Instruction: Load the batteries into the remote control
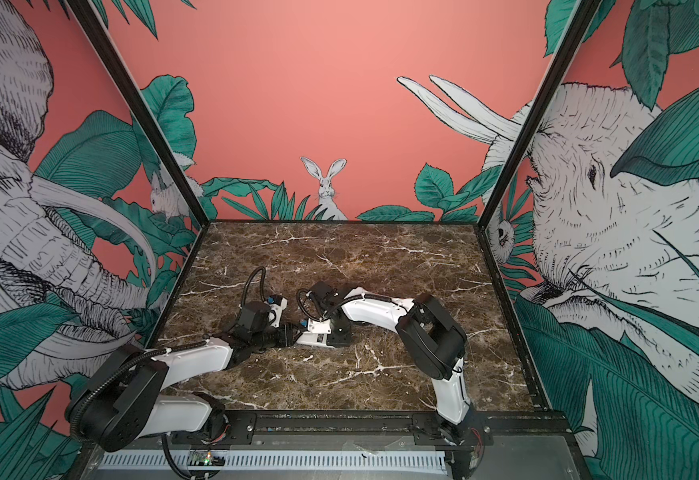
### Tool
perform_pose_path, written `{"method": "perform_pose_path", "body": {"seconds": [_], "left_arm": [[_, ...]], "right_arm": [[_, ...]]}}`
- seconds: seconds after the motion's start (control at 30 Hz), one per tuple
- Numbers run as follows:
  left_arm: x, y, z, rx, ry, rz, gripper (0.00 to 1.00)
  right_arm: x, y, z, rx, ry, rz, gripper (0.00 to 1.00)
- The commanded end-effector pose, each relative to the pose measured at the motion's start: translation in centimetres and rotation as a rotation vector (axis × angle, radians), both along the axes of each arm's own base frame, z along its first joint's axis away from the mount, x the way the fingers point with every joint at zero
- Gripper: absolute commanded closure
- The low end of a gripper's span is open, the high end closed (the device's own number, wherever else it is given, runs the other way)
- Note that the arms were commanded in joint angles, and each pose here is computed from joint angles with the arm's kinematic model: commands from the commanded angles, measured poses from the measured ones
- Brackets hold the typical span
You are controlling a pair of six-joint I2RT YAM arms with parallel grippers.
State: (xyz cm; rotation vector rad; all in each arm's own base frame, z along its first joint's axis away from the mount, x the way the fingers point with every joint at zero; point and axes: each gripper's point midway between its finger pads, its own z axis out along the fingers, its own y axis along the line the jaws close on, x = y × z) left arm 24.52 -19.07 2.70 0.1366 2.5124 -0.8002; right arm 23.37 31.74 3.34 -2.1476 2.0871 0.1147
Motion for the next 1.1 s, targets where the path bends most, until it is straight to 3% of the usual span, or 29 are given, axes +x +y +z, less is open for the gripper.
{"method": "perform_pose_path", "body": {"seconds": [0.0,0.27,0.37,1.07], "left_arm": [[-4.6,2.4,-4.5,0.101,0.214,0.015,0.53],[-5.0,2.5,-4.7,0.097,0.226,0.012,0.59],[-5.0,2.6,-4.8,0.099,0.227,0.013,0.59],[-5.0,2.6,-4.7,0.098,0.221,0.018,0.59]], "right_arm": [[-0.2,1.0,-0.1,0.014,0.018,-0.001,0.47],[-0.4,1.3,0.0,0.028,0.032,-0.012,0.45],[-0.7,1.1,0.0,0.026,0.043,-0.011,0.41],[-1.2,1.0,1.1,0.046,0.039,-0.015,0.37]]}}
